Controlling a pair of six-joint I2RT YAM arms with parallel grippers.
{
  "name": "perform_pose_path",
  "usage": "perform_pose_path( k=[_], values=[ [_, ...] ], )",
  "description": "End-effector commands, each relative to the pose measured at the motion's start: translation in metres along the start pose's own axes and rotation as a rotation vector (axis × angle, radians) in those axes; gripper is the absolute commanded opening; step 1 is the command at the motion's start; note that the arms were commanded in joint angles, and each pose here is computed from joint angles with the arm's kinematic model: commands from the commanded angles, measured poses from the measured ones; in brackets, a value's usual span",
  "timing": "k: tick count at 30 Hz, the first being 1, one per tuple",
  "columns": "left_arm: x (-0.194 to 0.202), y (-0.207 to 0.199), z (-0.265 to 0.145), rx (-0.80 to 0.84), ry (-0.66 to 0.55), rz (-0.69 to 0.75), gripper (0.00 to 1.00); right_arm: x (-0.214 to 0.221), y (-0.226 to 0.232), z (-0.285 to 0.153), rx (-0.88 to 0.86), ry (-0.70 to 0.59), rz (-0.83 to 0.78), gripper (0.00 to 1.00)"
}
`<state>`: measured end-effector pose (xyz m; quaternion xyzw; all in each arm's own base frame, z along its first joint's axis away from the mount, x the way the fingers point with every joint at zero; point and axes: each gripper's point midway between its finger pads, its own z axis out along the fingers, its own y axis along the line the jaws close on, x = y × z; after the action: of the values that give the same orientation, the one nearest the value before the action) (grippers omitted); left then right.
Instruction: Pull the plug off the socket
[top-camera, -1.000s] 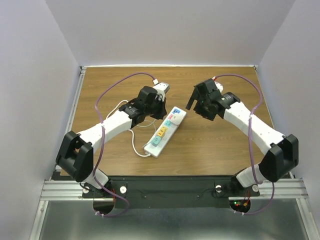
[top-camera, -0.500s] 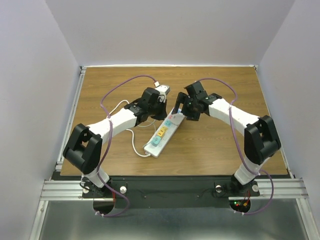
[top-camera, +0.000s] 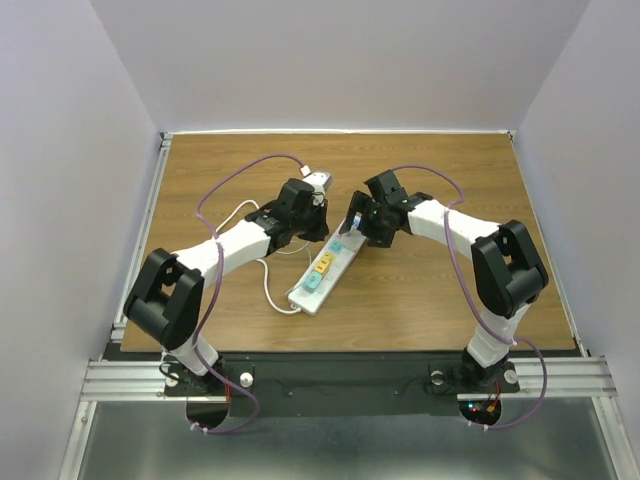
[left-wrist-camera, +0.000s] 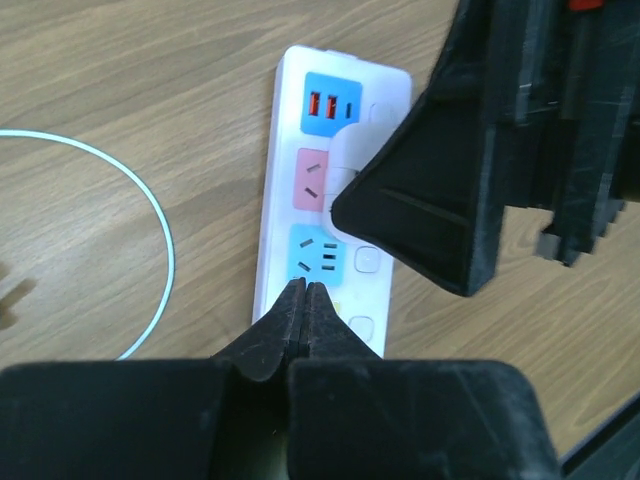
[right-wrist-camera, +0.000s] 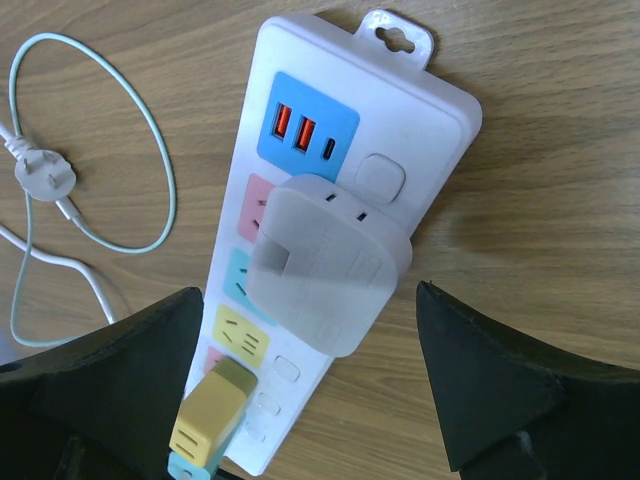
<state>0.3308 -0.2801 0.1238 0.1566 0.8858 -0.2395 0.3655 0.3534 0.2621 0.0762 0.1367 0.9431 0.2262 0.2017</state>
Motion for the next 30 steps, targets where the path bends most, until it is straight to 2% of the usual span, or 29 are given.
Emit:
perform_pose_path(
  k=[1,10,18,26,30],
  values=[
    [0.007,0.007,0.019,-0.012,0.011,-0.022,0.0,-0.006,0.003,0.008,-0.03,-0.009,0.044,0.91],
    [0.024,-0.002,0.049,0.076,0.087,-0.038,0.0,-0.005,0.0,0.008,-0.029,-0.013,0.066,0.89],
    [0.027,-0.016,0.036,0.156,0.087,-0.055,0.0,-0.002,-0.002,0.011,-0.027,-0.001,0.075,0.83],
    [0.072,-0.006,0.03,0.137,0.191,-0.091,0.0,-0.004,-0.001,0.018,-0.032,0.015,0.088,0.78],
    [0.076,-0.005,0.026,0.127,0.192,-0.126,0.0,-0.002,0.0,0.027,-0.04,0.035,0.098,0.72]
  ],
)
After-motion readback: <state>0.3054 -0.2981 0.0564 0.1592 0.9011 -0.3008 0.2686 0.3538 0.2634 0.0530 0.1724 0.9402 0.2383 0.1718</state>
